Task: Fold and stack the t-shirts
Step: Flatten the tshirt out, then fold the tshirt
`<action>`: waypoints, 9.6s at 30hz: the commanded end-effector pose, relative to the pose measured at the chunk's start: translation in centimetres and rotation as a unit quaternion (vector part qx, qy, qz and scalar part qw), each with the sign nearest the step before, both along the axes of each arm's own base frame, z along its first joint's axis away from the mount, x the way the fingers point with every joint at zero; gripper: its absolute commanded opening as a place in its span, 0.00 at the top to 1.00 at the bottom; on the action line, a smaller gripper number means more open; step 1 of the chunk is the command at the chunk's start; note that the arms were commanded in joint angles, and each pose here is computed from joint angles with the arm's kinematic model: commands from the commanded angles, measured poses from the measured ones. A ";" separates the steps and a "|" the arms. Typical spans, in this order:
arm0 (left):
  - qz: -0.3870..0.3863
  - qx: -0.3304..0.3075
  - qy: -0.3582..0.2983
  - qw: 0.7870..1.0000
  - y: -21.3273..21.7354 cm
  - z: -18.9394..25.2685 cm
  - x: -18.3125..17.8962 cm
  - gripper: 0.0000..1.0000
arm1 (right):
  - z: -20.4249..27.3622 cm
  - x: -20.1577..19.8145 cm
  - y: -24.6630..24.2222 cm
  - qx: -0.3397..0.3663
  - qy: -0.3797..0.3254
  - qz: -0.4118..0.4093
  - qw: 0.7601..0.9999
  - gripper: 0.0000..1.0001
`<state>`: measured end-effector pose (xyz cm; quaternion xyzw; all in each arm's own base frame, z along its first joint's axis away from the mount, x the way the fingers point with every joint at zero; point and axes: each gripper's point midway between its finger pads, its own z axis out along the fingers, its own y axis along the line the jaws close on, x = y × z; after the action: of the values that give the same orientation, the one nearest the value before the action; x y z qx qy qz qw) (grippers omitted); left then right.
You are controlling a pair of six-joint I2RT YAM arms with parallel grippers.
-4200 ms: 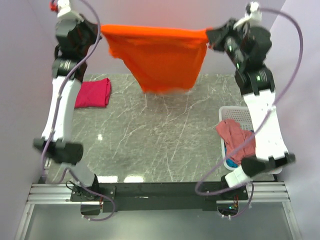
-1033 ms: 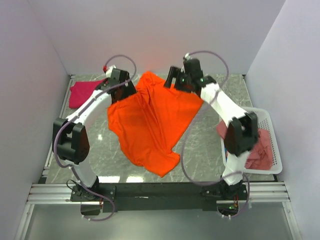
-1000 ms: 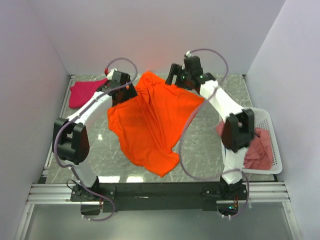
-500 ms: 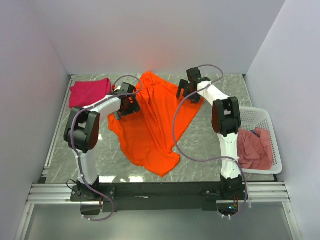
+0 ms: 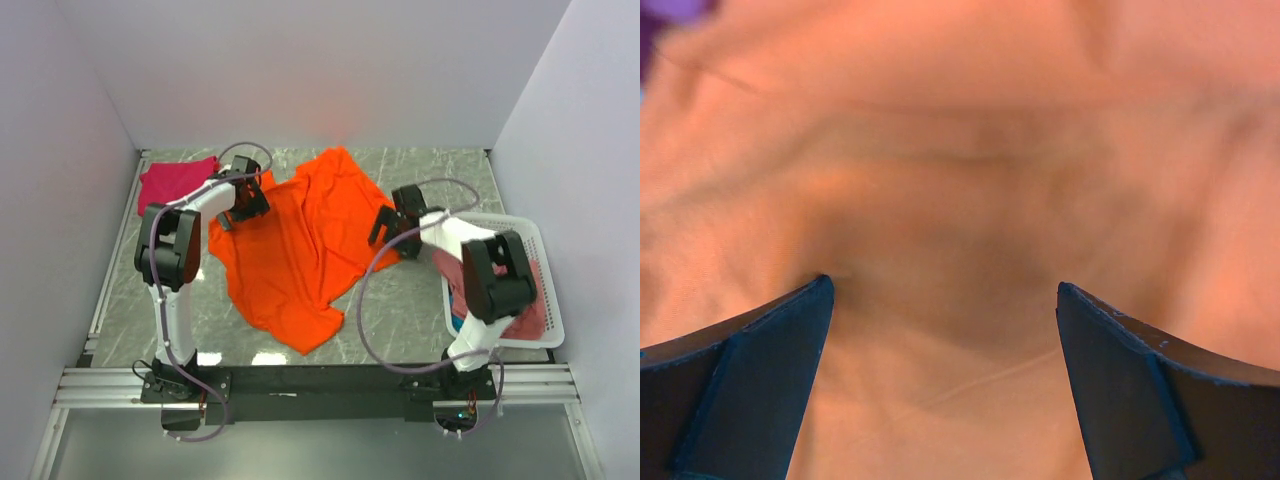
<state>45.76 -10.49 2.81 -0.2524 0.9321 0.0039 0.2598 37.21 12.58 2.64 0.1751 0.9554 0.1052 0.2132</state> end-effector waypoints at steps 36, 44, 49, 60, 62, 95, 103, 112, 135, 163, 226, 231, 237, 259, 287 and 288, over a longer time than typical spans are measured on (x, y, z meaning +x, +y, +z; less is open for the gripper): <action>-0.029 -0.009 -0.009 0.999 3.9 1.5 0.1 0.01 | 5.4 12.4 4.1 -0.066 -0.078 0.051 0.993 0.00; -0.060 0.011 0.004 0.998 4.0 -0.5 4.0 0.01 | 0.4 12.8 0.3 -0.078 -0.006 0.023 0.997 0.00; -0.098 0.030 0.017 0.995 4.0 -1.6 6.0 0.01 | 0.5 13.3 -1.9 -0.070 0.015 0.004 0.997 0.00; -0.124 -0.005 -0.021 0.992 2.5 -0.8 10.7 0.01 | 0.1 15.1 -5.5 -0.054 0.051 -0.019 0.997 0.01; -0.123 -0.009 -0.030 0.992 2.3 -0.3 11.2 0.01 | -0.2 15.6 -7.0 -0.050 0.056 -0.033 0.997 0.02; -0.120 -0.072 -0.125 0.982 -1.2 7.1 12.3 0.01 | 6.8 17.9 -3.4 -0.007 -0.052 0.076 0.996 0.05; -0.125 -0.072 -0.108 0.984 -1.5 4.6 12.8 0.00 | 2.8 17.5 -4.7 -0.037 -0.003 0.077 0.996 0.05; -0.125 -0.063 -0.095 0.986 -1.2 2.5 13.1 0.01 | 0.2 17.2 -6.1 -0.047 0.029 0.083 0.995 0.23; -0.157 -0.102 -0.140 0.972 -3.0 2.6 17.1 0.00 | 1.1 22.9 -11.7 -0.067 -0.061 0.054 0.994 0.14; 0.078 -0.145 -0.057 0.985 0.4 8.3 -19.0 0.02 | 16.6 -2.4 3.3 0.029 -0.222 0.030 0.974 0.07; 0.160 -0.094 0.080 0.979 3.8 1.1 -28.7 0.99 | -0.6 -14.8 -7.5 -0.084 -0.050 -0.209 0.973 0.19; 0.159 -0.102 0.071 0.979 3.6 1.0 -28.5 0.99 | -1.4 -14.7 -7.8 -0.088 -0.050 -0.219 0.970 0.23; 0.166 -0.101 0.070 0.978 3.8 1.2 -28.8 0.99 | -1.7 -15.6 -8.2 -0.093 -0.039 -0.221 0.970 0.48; 0.135 -0.124 0.016 0.983 2.9 4.8 -26.7 0.99 | 1.8 -15.7 -8.0 -0.077 -0.081 -0.185 0.976 1.00; 0.117 -0.180 -0.153 0.964 1.1 14.2 -7.8 0.99 | 8.5 -3.4 -7.1 -0.079 -0.087 -0.126 0.985 1.00; 0.119 -0.183 -0.158 0.963 1.2 14.3 -7.3 0.99 | 8.6 -2.9 -7.2 -0.081 -0.087 -0.126 0.985 1.00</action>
<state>35.90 -9.34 14.88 -0.4107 0.8425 -0.1456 0.3168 32.34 5.66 9.87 0.2797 0.9104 0.0151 0.3046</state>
